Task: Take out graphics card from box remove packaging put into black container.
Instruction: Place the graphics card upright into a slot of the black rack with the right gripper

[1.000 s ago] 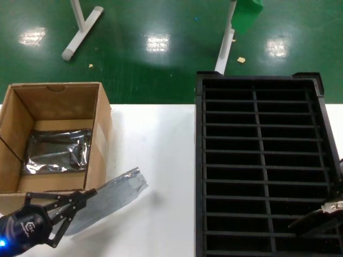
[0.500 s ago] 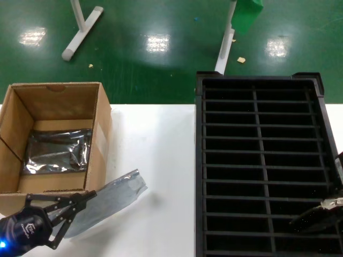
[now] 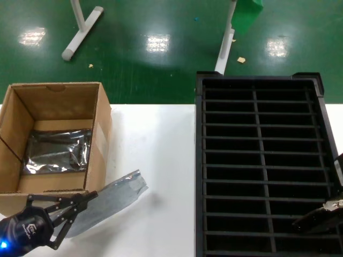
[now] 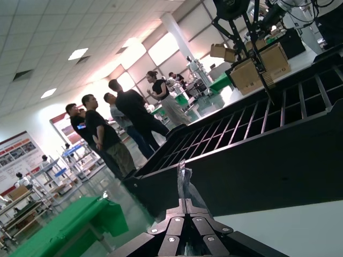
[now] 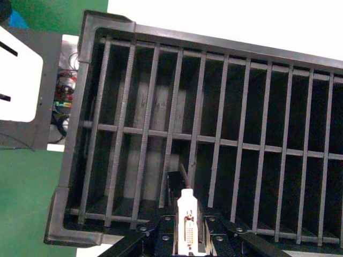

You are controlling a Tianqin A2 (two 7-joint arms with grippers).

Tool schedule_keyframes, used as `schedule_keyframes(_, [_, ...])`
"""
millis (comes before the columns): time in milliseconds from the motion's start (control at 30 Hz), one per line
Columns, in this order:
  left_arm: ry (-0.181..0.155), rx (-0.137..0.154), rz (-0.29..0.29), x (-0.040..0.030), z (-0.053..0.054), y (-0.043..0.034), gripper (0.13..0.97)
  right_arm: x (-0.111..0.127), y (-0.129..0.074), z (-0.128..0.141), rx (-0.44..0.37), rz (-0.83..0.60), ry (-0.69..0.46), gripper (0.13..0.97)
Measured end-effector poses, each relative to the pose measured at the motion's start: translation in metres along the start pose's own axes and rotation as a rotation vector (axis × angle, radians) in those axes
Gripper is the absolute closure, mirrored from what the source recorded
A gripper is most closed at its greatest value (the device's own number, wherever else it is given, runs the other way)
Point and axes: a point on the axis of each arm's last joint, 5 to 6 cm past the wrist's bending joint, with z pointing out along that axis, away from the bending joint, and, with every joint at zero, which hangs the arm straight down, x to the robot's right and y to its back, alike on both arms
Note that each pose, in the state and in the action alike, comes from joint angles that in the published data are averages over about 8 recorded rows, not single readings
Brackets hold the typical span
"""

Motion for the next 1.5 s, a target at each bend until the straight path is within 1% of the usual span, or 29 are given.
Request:
schedule_keyframes(433, [-0.002, -0.004, -0.006, 0.0023, -0.003, -0.0002, 0.955, 0.004, -0.001, 0.006, -0.006, 0.001, -0.002, 0.894])
schedule_keyframes(800, [-0.007, -0.010, -0.010, 0.0027, -0.005, 0.0000, 0.955, 0.008, -0.006, 0.011, 0.000, -0.004, -0.007, 0.894])
schedule_keyframes(1100, [-0.010, -0.012, -0.016, 0.0043, -0.004, 0.0006, 0.955, 0.004, -0.008, 0.018, 0.005, -0.011, -0.029, 0.894])
schedule_keyframes(1500, [-0.010, -0.014, -0.021, 0.0075, -0.004, 0.0013, 0.955, 0.001, -0.006, 0.028, 0.011, -0.011, -0.066, 0.894])
